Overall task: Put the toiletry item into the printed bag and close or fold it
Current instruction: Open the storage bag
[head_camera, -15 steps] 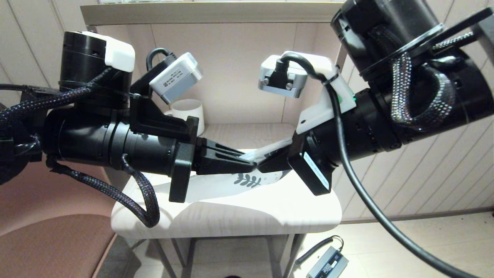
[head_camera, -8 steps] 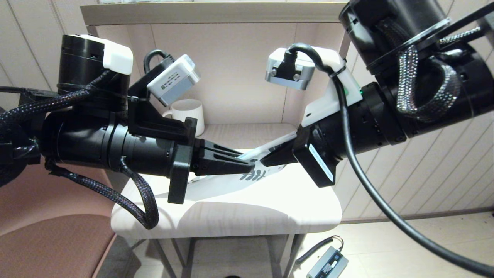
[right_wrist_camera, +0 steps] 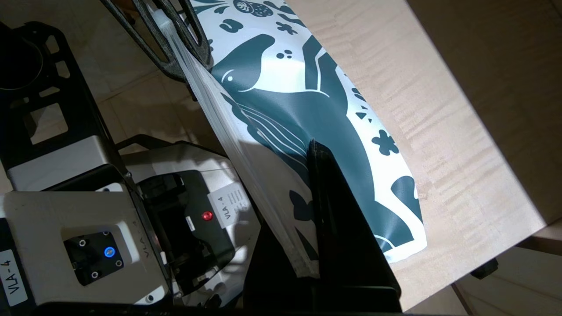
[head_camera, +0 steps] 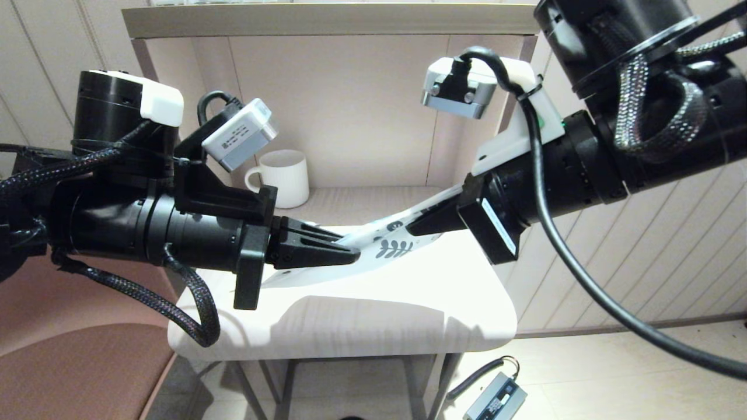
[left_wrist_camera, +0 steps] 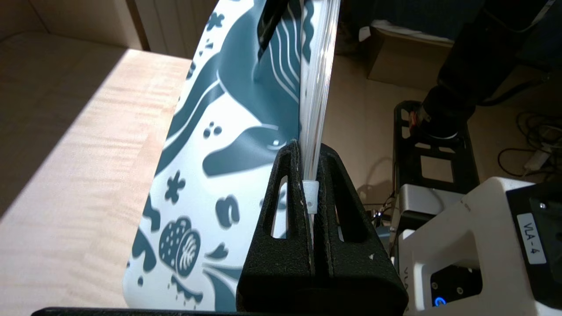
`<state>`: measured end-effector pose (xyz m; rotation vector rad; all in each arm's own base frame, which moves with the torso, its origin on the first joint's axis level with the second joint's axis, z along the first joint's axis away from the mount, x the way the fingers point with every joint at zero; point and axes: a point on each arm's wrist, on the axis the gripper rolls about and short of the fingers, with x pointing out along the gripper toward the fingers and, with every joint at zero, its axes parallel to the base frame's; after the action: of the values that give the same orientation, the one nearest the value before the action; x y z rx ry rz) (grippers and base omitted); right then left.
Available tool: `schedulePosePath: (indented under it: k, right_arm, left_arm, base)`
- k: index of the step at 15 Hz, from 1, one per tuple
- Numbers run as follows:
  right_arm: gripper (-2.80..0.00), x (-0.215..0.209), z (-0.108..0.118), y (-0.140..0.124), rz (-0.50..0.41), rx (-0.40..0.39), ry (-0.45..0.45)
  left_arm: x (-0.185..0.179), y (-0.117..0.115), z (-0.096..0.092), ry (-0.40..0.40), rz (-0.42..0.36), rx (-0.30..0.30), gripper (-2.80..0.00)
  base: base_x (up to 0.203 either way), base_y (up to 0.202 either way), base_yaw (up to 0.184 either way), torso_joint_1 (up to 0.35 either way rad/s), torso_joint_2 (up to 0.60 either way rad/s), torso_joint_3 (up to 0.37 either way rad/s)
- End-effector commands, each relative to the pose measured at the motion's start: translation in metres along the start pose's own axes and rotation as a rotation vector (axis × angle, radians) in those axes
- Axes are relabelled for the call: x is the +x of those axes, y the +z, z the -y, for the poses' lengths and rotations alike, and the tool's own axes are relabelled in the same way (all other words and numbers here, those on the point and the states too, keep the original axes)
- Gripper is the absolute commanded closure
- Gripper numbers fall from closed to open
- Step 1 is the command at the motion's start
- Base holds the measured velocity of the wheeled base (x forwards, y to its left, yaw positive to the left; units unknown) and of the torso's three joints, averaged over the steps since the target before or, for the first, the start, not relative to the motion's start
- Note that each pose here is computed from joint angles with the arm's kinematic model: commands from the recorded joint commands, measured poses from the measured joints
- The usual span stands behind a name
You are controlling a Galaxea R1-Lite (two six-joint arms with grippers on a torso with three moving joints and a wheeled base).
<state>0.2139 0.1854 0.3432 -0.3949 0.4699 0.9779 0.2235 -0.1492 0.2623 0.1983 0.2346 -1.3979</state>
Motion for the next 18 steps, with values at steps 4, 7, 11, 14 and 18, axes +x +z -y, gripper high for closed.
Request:
schedulePosePath:
  k: [4,7,11,14,18]
  right_arm:
    - [0.0,-0.009,0.003,0.002,0.024,0.003,-0.007]
    - [0.0,-0.012,0.002,0.002,0.03,0.002,-0.007]
    - [0.0,-0.014,0.002,0.001,0.028,0.004,-0.008]
    - [0.0,-0.014,0.002,0.003,0.036,0.002,-0.009]
    - [0.0,-0.013,0.002,0.004,0.042,0.0,0.003]
  left_arm:
    - [-0.026,-0.014,0.0,0.029,0.006,-0.024,0.0]
    - [-0.034,-0.026,0.002,0.029,0.001,-0.051,0.0]
    - [-0.035,-0.035,0.002,0.015,0.02,-0.048,0.0]
    - [-0.032,-0.047,0.002,0.015,0.02,-0.053,0.0]
    - [-0.033,-0.053,0.001,0.023,0.016,-0.064,0.0]
  base:
    - [0.0,0.0,0.0,0.0,0.0,0.0]
    - [0.0,0.0,0.0,0.0,0.0,0.0]
    - [0.0,0.0,0.0,0.0,0.0,0.0]
    - [0.0,0.0,0.0,0.0,0.0,0.0]
    - [0.0,0.0,0.0,0.0,0.0,0.0]
